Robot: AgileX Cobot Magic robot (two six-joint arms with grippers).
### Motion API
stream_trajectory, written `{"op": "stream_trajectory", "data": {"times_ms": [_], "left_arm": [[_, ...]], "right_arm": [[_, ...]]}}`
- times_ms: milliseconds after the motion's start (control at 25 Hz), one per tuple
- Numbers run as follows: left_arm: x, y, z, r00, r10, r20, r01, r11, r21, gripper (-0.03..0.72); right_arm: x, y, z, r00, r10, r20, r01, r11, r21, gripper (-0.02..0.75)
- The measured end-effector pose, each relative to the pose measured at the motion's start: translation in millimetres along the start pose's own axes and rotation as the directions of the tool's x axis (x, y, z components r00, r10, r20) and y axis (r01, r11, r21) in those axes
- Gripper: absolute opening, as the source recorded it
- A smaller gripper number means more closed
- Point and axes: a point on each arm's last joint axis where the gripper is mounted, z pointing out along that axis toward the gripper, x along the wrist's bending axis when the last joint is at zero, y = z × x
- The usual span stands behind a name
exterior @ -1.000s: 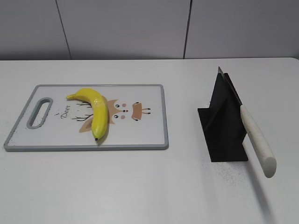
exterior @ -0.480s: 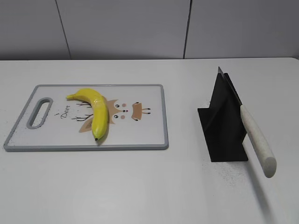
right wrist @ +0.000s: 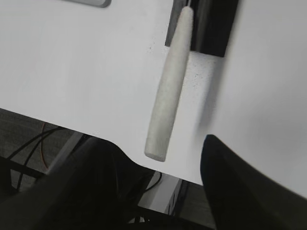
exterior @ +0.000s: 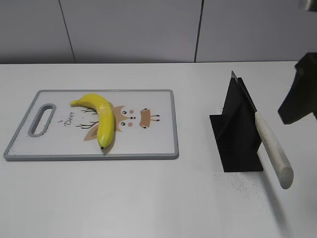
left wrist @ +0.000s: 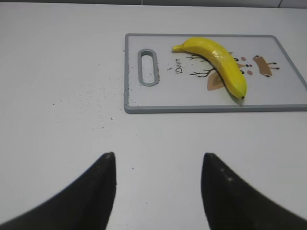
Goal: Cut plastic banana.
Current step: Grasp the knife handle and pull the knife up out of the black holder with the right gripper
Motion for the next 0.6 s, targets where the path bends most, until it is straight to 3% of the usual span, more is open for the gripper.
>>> {"op": "stream_trajectory", "data": {"times_ms": [240,600], "left_arm": [[0.0,0.0,0.0,1.000,0.000,0.000,0.000,1.000,0.000,0.557],[0.0,0.0,0.0,1.000,0.000,0.000,0.000,1.000,0.000,0.557]], "right_arm": [[19.8,3.6,33.5,0.991,-0.021,0.135,0.007,0.994,0.105,0.486],[14.6,16.1,88.2,0.975,0.017,0.222,-0.076,0.963,0.258,0.486]]}}
